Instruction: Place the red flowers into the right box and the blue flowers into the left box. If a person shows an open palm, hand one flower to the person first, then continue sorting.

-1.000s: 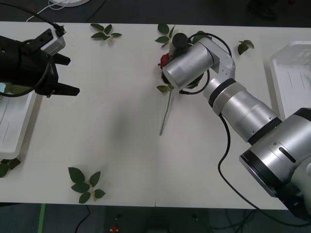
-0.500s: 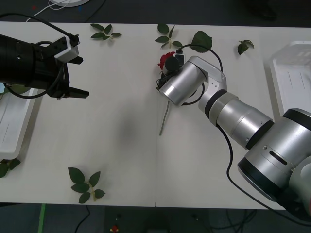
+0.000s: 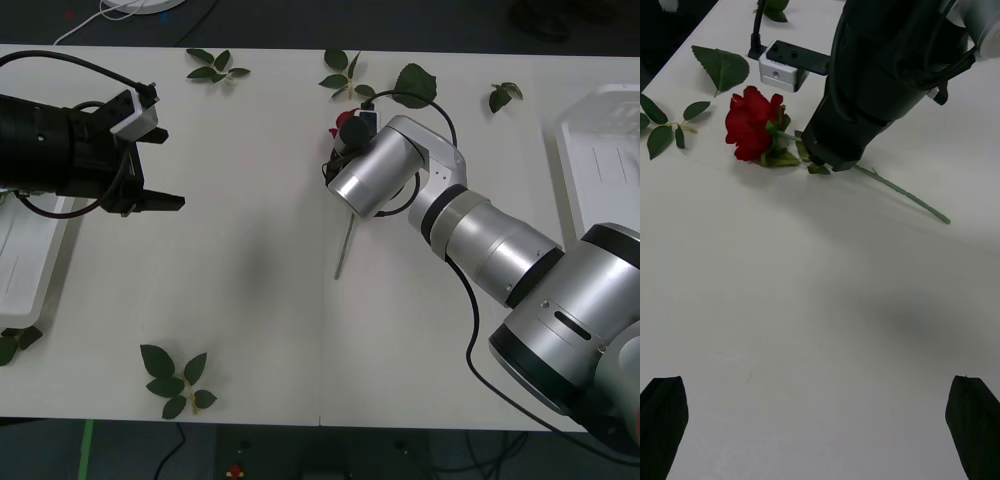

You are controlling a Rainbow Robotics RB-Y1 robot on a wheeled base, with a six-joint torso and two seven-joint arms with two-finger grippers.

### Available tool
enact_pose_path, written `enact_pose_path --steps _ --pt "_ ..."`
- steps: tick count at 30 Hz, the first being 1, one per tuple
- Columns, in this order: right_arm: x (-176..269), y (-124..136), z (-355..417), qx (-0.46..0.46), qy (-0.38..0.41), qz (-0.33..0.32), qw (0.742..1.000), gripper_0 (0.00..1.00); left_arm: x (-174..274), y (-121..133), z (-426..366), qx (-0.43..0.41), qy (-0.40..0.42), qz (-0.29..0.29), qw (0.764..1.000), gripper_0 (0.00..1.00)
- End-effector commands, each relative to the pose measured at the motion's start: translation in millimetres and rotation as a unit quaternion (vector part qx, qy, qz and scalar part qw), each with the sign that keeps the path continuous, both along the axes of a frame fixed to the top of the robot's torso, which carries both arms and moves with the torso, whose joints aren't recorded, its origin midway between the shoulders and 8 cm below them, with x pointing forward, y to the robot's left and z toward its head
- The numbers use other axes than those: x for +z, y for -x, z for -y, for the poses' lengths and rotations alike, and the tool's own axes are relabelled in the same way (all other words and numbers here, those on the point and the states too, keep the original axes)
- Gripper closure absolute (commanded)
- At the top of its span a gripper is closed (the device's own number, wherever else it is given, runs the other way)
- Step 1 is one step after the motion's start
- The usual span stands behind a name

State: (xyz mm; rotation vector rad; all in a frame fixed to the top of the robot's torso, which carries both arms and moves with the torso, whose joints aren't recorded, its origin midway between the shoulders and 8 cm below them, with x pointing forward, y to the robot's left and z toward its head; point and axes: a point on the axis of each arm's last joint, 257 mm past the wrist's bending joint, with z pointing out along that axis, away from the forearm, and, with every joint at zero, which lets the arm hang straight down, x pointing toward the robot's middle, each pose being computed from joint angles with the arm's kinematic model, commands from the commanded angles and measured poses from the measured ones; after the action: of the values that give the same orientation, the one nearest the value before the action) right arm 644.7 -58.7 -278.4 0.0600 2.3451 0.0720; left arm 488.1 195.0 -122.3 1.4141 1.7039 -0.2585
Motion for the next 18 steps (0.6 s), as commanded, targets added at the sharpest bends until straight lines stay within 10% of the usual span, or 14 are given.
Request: enact_pose_path --steps 1,18 --pt "31 -7 -37 0.027 -0.013 0.025 0.999 1.00 5 1 -8 -0.015 -0.021 0.026 0.999 0.00" --pt "60 -14 -22 0.032 -0.014 0.034 0.999 1.00 5 1 -8 -0.015 -0.021 0.026 0.999 0.00"
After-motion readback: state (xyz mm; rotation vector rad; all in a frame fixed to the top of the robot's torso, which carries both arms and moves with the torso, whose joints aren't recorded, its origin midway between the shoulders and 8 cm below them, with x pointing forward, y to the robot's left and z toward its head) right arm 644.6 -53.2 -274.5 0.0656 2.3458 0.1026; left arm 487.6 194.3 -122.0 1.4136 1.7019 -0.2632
